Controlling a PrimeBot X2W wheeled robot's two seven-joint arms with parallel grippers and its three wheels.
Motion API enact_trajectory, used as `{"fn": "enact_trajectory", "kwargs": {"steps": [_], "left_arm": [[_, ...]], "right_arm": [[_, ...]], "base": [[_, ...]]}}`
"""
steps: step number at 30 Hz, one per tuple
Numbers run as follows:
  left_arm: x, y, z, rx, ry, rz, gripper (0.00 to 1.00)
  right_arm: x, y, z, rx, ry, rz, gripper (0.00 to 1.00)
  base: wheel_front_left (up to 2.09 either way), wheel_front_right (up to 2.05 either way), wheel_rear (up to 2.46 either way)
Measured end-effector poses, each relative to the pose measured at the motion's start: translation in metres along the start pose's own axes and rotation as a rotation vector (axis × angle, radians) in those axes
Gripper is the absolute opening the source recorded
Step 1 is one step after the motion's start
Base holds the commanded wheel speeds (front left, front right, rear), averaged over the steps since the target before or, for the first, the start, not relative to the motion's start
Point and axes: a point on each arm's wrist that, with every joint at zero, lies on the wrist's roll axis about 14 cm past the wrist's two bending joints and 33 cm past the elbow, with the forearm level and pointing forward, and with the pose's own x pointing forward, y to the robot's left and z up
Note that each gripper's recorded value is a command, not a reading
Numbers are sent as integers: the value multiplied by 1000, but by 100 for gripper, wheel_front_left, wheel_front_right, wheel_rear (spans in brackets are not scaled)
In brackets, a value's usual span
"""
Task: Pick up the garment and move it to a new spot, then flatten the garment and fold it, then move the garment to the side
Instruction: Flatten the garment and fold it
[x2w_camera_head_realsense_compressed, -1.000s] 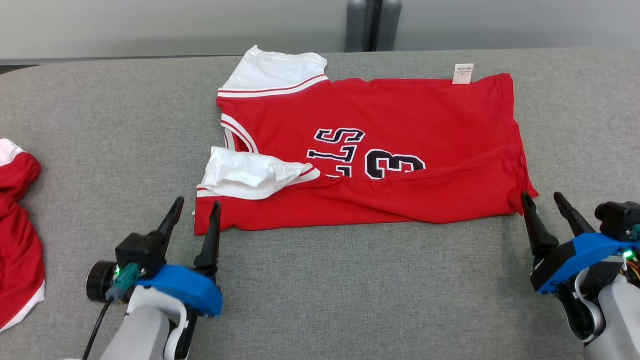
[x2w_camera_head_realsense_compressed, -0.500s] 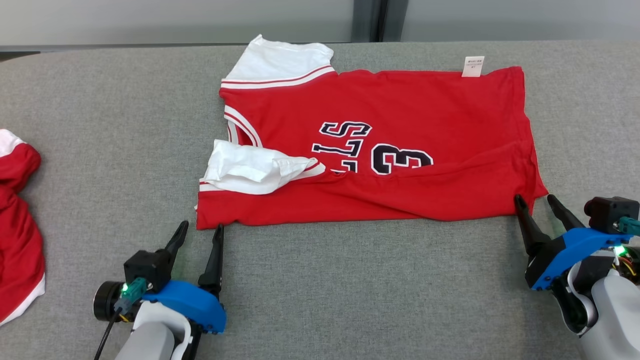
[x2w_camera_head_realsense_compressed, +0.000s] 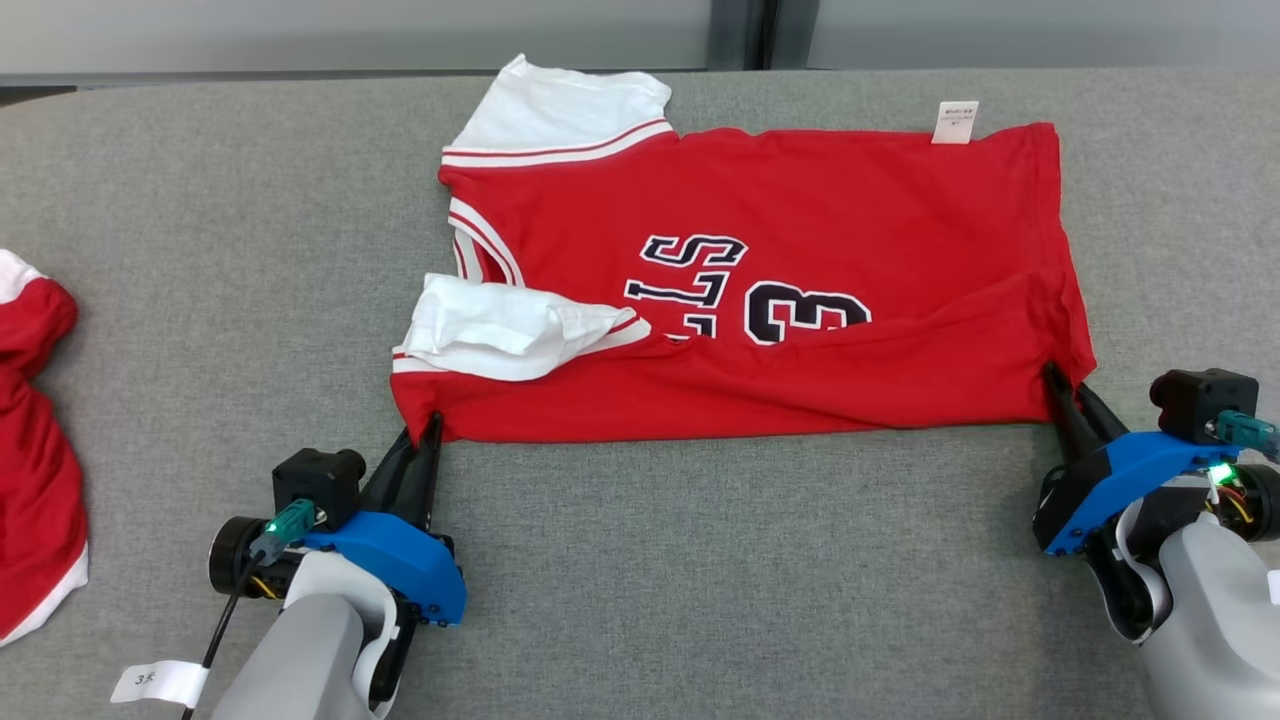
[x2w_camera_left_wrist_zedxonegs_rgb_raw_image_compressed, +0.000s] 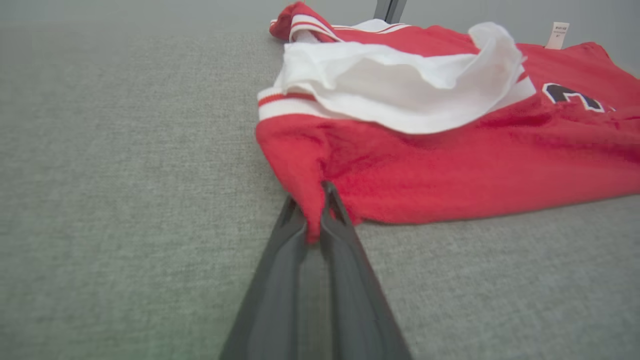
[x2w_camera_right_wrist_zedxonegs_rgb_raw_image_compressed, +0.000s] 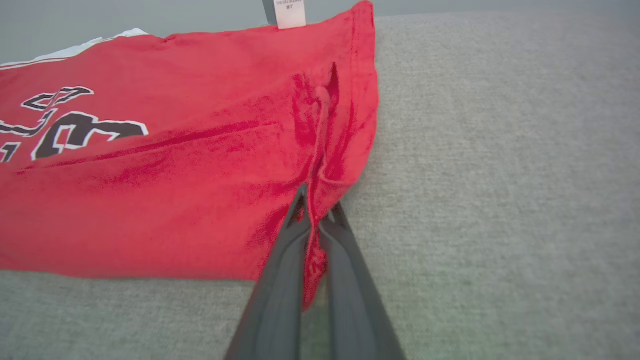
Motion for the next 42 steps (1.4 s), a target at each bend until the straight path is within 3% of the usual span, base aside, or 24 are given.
{"fn": "enact_trajectory", "kwargs": {"steps": [10,26,27,28,29,36,42], "left_arm": [[-35,6,32,-14,-138,47,0],[-108,-11,-4,-65,-127,101,0],[-109,-12,-4,-66,-126,101,43],[-109,-13,-5,-66,-122,99,100],[-109,-14,-4,-66,-126,98,100],[-105,-11,19,-42,-203,120,100],[-104,-2,57,-6,-321,159,100]], "right_arm": [[-31,11,16,50,-106,30,0],[-104,10,-20,127,-36,18,0],[-106,10,-22,132,-30,15,37],[-107,10,-22,128,-27,12,73],[-107,8,-20,126,-32,6,100],[-108,4,-3,75,-99,-19,100],[-105,13,33,16,-237,-1,100]], "base": [[0,0,0],[0,0,0],[0,0,0],[0,0,0],[0,0,0],[0,0,0],[0,0,0]]}}
